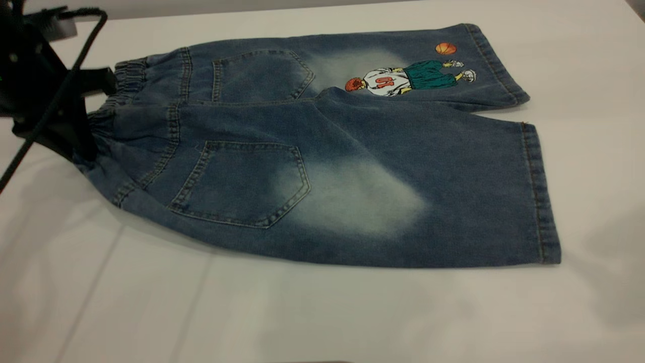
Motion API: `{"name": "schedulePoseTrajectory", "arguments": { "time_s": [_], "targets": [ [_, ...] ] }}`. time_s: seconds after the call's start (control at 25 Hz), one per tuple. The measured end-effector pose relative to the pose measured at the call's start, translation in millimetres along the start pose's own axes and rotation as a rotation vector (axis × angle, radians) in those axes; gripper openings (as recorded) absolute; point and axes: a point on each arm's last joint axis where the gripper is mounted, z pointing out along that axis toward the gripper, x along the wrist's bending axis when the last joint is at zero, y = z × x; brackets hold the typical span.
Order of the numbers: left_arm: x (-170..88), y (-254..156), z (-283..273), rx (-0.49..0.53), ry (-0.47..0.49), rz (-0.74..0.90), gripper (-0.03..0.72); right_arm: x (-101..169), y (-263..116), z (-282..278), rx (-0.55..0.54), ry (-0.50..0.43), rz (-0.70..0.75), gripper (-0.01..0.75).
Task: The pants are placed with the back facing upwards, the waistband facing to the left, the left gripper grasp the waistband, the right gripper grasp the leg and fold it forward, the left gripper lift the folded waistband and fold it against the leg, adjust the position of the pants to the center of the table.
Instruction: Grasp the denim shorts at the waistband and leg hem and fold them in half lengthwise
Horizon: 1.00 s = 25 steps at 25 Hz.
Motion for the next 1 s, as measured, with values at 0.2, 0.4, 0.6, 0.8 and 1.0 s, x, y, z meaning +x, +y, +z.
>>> {"name": "schedulePoseTrajectory", "arguments": {
  "time_s": [0.2, 0.4, 0.6, 0.8, 1.0],
  "targets": [
    [-4, 11, -11, 0.022, -0.008, 0.019, 0.068, 8, 1, 55, 0.212, 0.064, -0.144, 0.594],
    [-6, 16, -15, 0.017, -0.011, 0.034, 0.068, 18, -10, 107, 0.421, 0.046, -0.265, 0.594],
    [-6, 15, -15, 0.02, -0.01, 0.036, 0.068, 15, -21, 148, 0.542, -0.01, -0.256, 0.594],
    [-6, 16, -15, 0.018, -0.01, 0.037, 0.068, 7, -27, 177, 0.566, -0.042, -0.19, 0.594],
    [-6, 16, -15, 0.017, -0.01, 0.037, 0.068, -1, -35, 203, 0.587, -0.054, -0.174, 0.593]
  ]
}}
